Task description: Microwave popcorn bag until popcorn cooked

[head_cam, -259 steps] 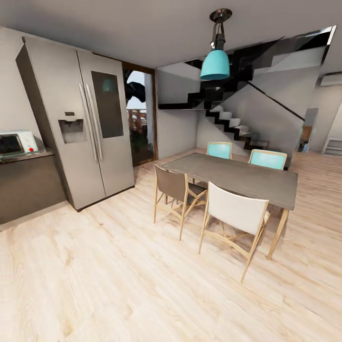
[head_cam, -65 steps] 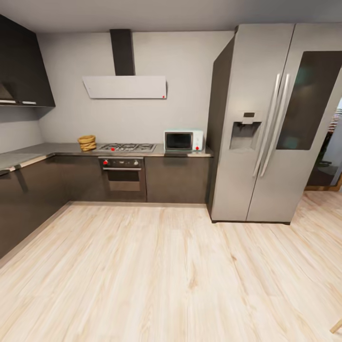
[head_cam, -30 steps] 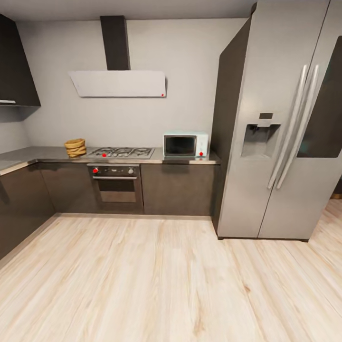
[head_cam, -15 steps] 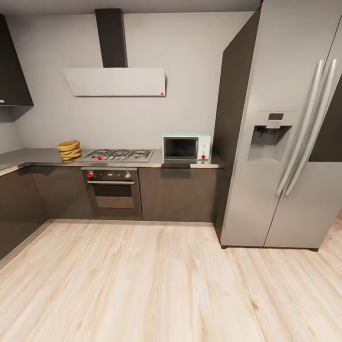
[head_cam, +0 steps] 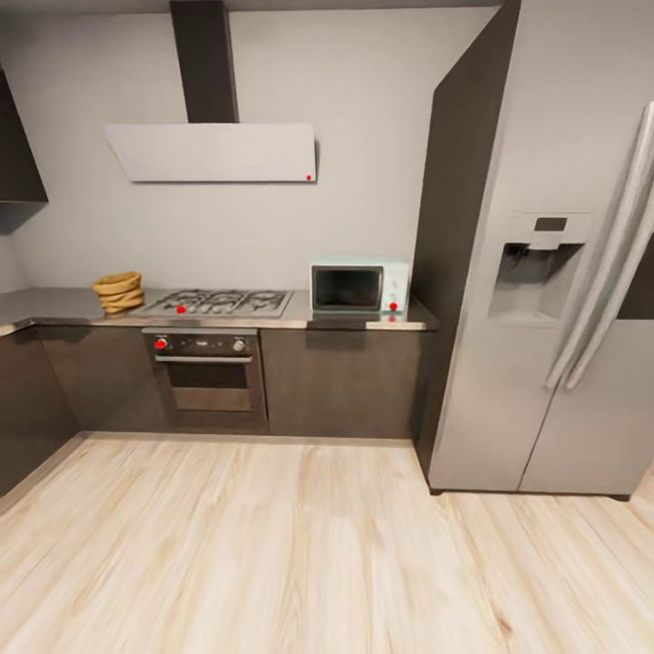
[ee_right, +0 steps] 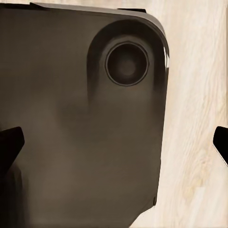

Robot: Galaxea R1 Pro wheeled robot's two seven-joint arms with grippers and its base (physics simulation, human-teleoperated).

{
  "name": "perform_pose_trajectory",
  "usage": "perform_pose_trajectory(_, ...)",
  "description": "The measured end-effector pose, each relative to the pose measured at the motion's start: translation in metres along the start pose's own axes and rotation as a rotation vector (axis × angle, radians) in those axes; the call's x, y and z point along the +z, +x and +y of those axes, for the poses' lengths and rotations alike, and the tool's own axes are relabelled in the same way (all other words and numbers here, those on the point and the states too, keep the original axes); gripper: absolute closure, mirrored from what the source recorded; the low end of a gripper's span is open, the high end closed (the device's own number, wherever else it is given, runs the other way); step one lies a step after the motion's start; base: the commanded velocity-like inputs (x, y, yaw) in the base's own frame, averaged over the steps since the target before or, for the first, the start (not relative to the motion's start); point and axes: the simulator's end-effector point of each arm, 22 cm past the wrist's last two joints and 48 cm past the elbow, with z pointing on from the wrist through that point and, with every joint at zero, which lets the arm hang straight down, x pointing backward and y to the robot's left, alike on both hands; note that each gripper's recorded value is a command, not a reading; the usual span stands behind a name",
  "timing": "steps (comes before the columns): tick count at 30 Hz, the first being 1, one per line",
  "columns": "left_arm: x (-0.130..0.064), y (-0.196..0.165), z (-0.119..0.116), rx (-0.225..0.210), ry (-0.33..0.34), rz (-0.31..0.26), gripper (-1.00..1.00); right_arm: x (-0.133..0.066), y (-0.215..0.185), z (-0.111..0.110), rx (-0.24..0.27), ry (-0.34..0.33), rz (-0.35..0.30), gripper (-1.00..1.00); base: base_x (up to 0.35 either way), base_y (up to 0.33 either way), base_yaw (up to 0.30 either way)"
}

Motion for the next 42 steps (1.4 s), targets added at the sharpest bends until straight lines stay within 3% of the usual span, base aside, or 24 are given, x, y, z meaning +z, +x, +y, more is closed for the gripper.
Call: perform_pose_trajectory(42,0.0000,-0.0004,-0.0001,0.000,0.001,-0.002,-1.00,0.0000,0.0000,0.0000,0.000,0.000,0.000,-1.00,0.322,-0.007,0.000)
